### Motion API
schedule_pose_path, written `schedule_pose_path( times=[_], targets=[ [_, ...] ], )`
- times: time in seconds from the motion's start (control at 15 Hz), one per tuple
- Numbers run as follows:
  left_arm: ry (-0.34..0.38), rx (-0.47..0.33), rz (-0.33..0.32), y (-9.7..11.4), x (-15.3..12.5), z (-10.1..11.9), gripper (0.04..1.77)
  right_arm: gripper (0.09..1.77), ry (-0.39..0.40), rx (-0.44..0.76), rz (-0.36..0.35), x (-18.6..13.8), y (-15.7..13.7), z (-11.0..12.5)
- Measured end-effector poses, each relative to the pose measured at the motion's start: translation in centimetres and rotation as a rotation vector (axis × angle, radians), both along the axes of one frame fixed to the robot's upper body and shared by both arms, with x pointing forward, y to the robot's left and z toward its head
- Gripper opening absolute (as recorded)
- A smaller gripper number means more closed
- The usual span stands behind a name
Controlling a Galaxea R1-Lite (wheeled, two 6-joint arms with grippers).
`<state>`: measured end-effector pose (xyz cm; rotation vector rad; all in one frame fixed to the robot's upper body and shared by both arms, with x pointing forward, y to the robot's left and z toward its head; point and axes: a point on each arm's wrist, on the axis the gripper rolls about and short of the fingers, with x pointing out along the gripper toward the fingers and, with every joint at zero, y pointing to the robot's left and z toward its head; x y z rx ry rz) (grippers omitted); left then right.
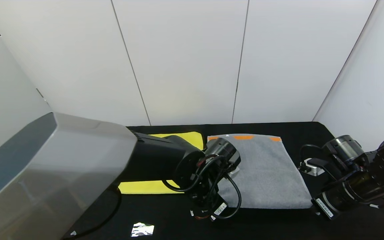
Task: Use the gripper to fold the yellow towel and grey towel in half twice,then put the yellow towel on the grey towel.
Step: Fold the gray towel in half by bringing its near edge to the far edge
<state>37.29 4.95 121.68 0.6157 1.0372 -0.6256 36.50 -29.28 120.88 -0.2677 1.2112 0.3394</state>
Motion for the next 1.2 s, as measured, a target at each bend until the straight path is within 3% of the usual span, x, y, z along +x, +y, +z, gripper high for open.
schedule_pose_path(
  times=[0.27,0.53,0.87,1.2],
  targets=[
    [0.039,0.027,0.001,1.3,-2.0,1.4,0.12,0.13,0.082,0.027,0.021,-2.1,0.0,0.7],
    [0.063,0.039,-0.005,1.8,-3.8,1.5,0.12,0.13,0.116,0.027,0.027,-3.7,0.1,1.6],
    [0.068,0.033,0.012,2.3,-5.0,1.8,0.12,0.13,0.103,0.037,0.011,-4.3,0.9,2.1],
    [-0.019,-0.071,0.062,2.0,-2.8,3.4,0.12,0.13,0.032,0.058,-0.062,-2.8,0.8,3.5]
  ],
)
